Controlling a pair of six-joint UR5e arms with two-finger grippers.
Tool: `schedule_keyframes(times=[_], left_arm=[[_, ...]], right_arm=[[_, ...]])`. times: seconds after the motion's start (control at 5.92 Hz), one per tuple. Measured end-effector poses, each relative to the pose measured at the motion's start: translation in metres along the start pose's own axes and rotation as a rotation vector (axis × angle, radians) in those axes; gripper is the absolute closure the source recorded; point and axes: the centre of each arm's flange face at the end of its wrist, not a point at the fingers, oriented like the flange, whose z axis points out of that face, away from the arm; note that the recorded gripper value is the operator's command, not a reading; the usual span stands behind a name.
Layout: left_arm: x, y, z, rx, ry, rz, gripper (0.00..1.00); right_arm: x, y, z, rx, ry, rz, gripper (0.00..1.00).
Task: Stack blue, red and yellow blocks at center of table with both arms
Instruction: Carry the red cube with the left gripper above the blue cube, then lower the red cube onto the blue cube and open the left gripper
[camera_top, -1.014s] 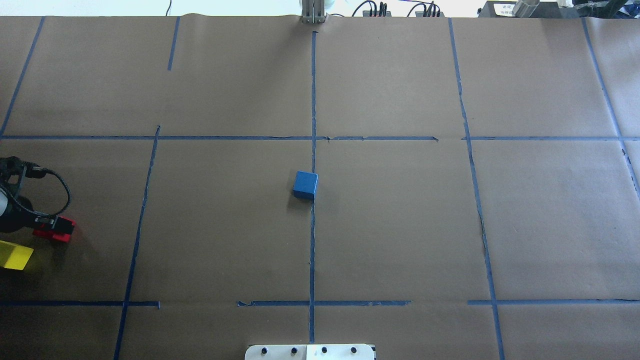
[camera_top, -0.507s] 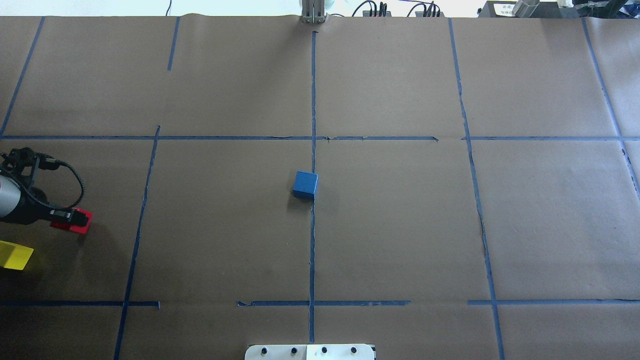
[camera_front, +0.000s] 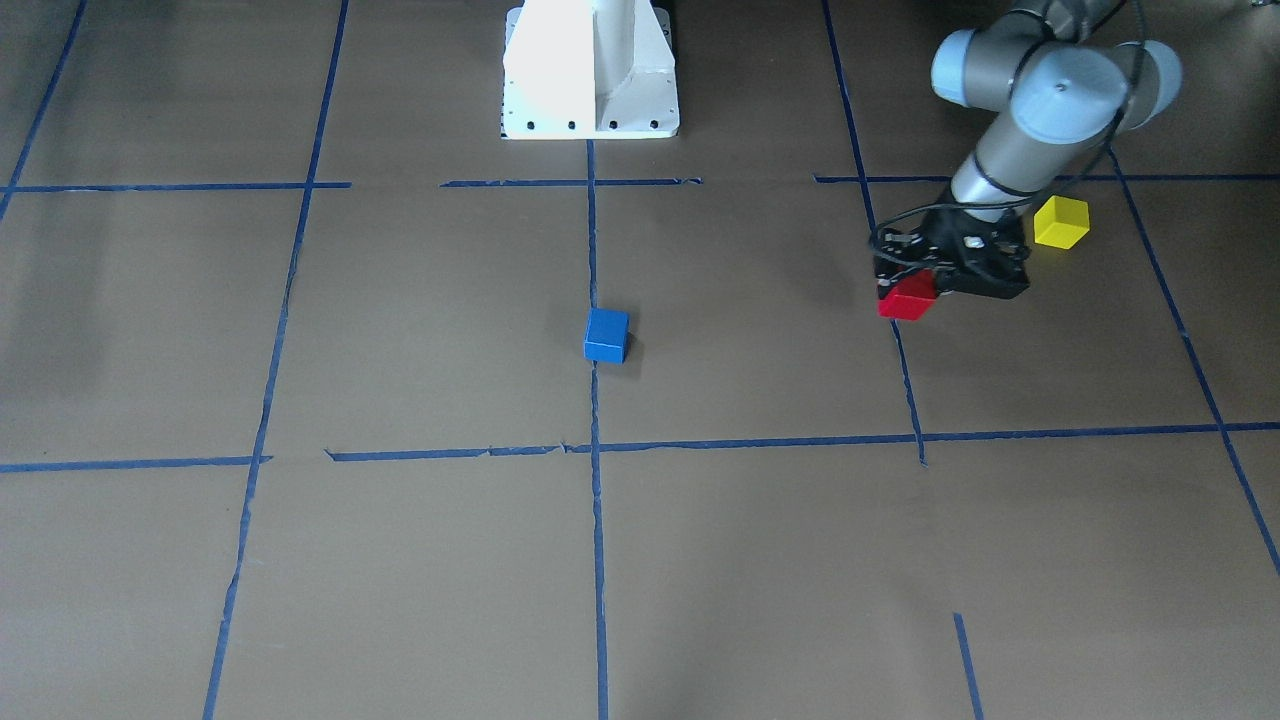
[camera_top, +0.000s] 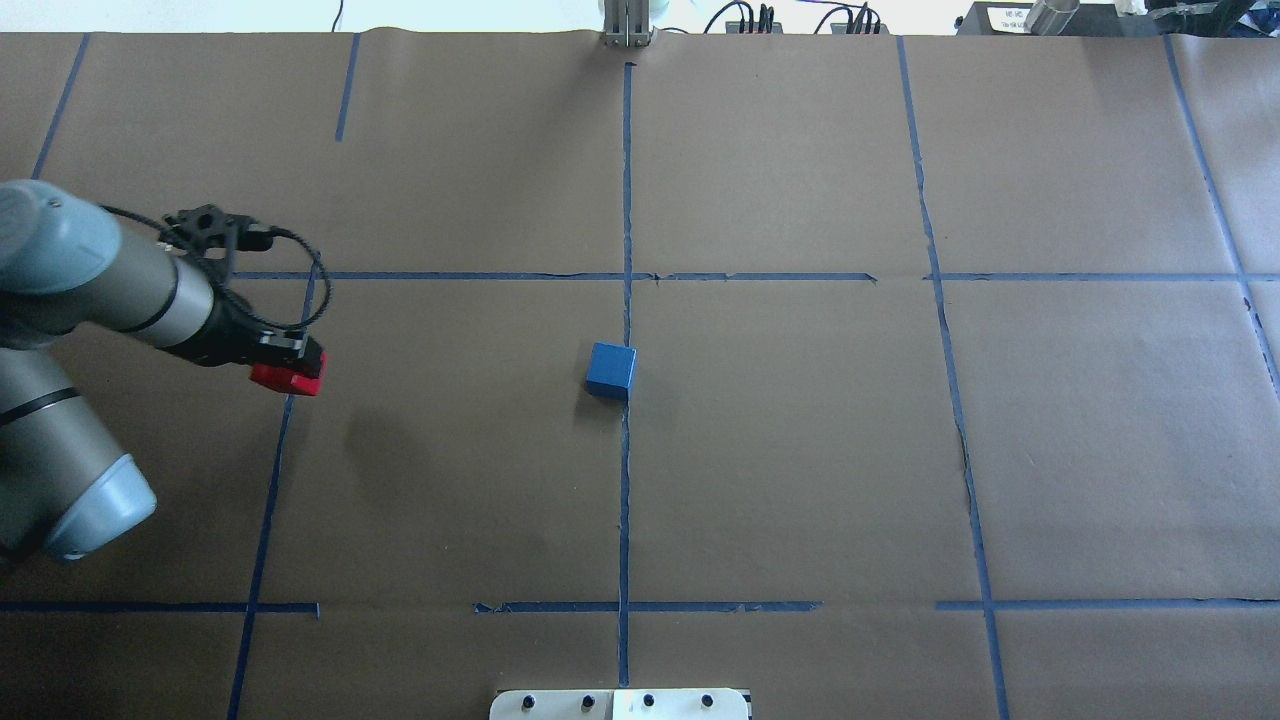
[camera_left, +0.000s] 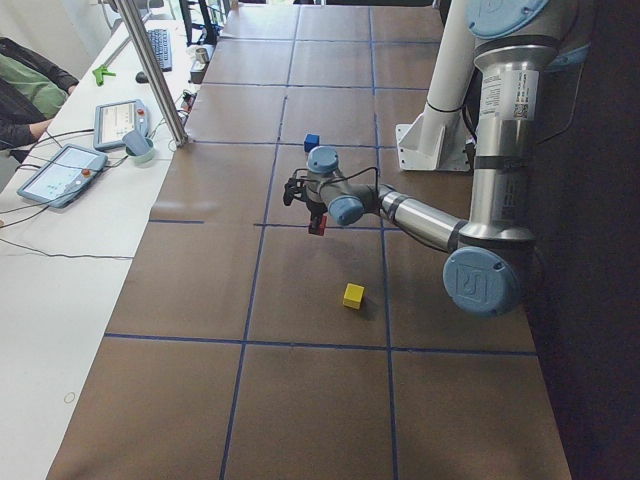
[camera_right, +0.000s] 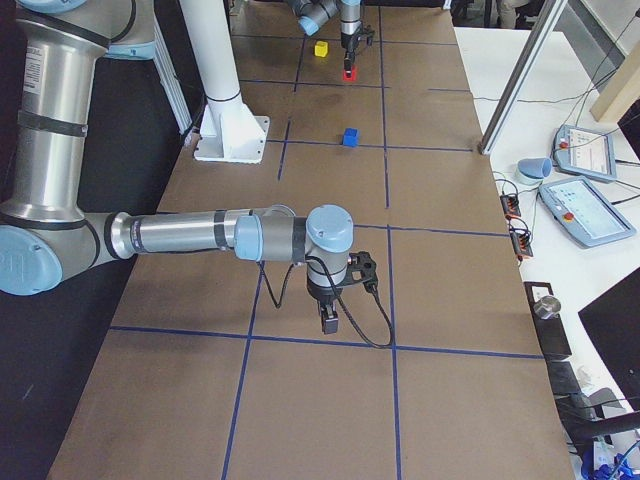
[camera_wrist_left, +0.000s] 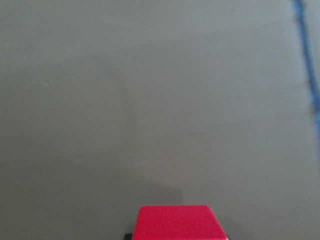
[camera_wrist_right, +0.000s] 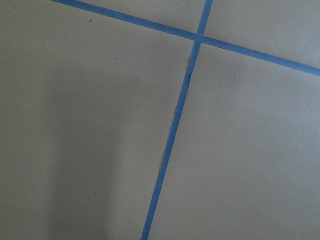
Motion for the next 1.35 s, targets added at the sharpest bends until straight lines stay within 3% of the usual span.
schedule_keyframes(times=[0.17, 0.51, 0.84, 1.35], left_arm=[[0.082, -0.018, -0.002, -0.025, 0.007, -0.018, 0.96], [0.228, -0.047, 0.012, -0.011, 0.006, -0.061, 0.95], [0.284, -0.056, 0.027, 0.007, -0.013, -0.050, 0.95], [0.301, -0.050, 0.041, 0.006, -0.033, -0.016, 0.94]], right_arm=[[0.000, 0.000, 0.000, 0.000, 0.000, 0.000, 0.00], [0.000, 0.001, 0.000, -0.001, -0.001, 0.001, 0.00], [0.000, 0.001, 0.001, -0.002, -0.001, 0.003, 0.00], [0.000, 0.001, 0.001, -0.003, -0.003, 0.003, 0.00]])
